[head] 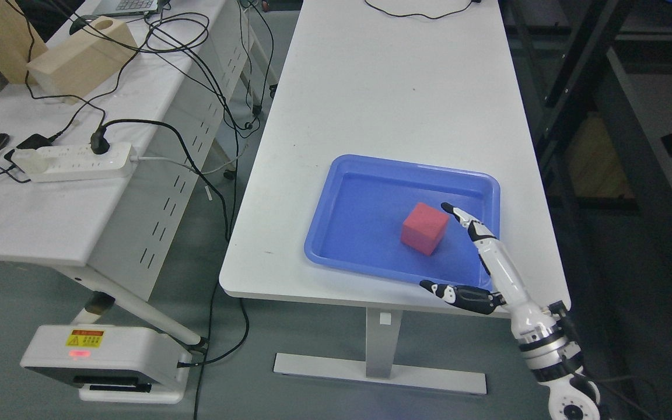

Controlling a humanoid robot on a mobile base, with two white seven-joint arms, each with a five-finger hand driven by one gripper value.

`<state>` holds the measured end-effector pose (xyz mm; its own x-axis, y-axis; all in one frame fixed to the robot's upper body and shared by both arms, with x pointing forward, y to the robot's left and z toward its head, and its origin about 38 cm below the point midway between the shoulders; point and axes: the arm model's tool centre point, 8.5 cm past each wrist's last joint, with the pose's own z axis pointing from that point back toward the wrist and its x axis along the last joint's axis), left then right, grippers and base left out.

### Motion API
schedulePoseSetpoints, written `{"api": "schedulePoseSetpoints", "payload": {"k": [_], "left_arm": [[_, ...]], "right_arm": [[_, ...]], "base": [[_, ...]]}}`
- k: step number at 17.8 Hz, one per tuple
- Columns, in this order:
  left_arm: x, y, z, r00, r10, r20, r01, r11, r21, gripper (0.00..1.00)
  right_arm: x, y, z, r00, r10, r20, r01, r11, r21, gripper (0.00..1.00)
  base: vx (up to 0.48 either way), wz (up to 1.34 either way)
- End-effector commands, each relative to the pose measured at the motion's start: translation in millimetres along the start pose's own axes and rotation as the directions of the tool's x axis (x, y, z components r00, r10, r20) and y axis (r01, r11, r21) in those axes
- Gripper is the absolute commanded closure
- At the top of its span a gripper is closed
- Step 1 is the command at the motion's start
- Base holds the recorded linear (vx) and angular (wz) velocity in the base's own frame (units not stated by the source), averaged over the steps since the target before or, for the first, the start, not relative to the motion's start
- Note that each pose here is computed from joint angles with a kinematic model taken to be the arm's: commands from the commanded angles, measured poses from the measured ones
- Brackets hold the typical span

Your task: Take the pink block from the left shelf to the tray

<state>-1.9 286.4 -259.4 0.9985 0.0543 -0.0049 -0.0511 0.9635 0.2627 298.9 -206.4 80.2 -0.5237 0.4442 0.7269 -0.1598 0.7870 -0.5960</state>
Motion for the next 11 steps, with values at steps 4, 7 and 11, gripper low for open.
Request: {"api": "schedulePoseSetpoints", "payload": {"k": [4, 7, 11], "left_arm": [[25, 9, -1, 0.999, 0.008, 0.047, -0.009, 1.0, 0.014, 0.0], [25, 9, -1, 0.999, 0.008, 0.047, -0.009, 1.0, 0.014, 0.0], [25, 9, -1, 0.999, 0.008, 0.047, -0.009, 1.0, 0.014, 0.0]], "right_arm": [[-17.0, -60, 23, 0.914, -0.394, 0.101, 0.402, 0.838, -0.369, 0.0], [-35.3, -51, 22, 0.879, -0.471, -0.073, 0.425, 0.843, -0.329, 0.0], [-43.6, -40, 23, 0.883, -0.421, -0.208, 0.366, 0.894, -0.257, 0.0]], "base": [[-0.125, -0.01], [-0.157, -0.01], [-0.149, -0.1]]}}
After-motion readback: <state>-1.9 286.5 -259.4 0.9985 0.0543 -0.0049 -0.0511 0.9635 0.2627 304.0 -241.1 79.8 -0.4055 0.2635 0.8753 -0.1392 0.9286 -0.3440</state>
